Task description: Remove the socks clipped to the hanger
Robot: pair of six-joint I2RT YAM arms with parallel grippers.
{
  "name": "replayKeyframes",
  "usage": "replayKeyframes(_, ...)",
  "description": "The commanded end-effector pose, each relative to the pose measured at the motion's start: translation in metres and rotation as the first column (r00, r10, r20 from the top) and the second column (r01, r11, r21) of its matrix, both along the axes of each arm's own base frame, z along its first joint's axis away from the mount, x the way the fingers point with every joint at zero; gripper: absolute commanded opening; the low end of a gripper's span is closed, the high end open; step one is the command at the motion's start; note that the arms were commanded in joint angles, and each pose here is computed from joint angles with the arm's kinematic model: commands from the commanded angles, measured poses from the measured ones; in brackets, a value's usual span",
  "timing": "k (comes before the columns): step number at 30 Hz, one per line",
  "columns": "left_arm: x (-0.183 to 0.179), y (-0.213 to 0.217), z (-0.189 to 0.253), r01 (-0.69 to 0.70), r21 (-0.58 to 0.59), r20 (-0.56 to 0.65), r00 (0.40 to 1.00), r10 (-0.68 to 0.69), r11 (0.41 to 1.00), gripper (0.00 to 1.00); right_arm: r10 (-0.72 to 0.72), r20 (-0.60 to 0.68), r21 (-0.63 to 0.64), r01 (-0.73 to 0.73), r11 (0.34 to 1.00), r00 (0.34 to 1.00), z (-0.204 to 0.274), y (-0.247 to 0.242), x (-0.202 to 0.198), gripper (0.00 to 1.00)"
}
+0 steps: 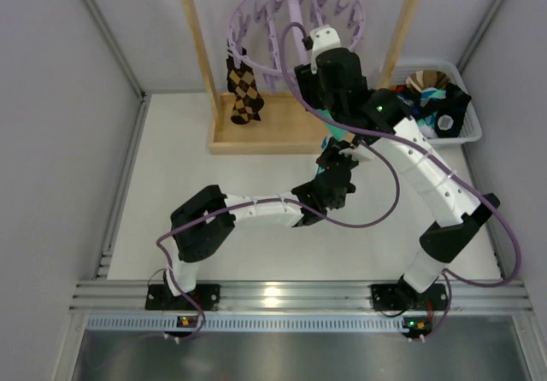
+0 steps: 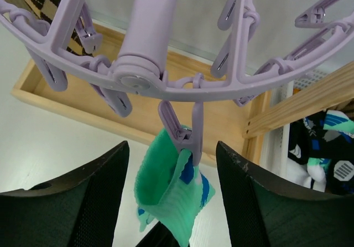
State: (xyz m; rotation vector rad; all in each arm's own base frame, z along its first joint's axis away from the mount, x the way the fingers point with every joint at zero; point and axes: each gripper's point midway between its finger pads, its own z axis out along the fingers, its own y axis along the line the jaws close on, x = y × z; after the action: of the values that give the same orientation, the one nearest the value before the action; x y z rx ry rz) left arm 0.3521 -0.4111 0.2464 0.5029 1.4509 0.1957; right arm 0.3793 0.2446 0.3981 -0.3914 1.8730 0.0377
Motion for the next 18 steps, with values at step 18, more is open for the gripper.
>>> replayKeyframes(18,-0.014,-0.018,0.014,0.053,-0.016,0.014,0.998,-0.053,0.998,0.00,-0.113,0.131,-0.176,0.135,0.975,0.985,-0.003,-0.001,0.027,0.54)
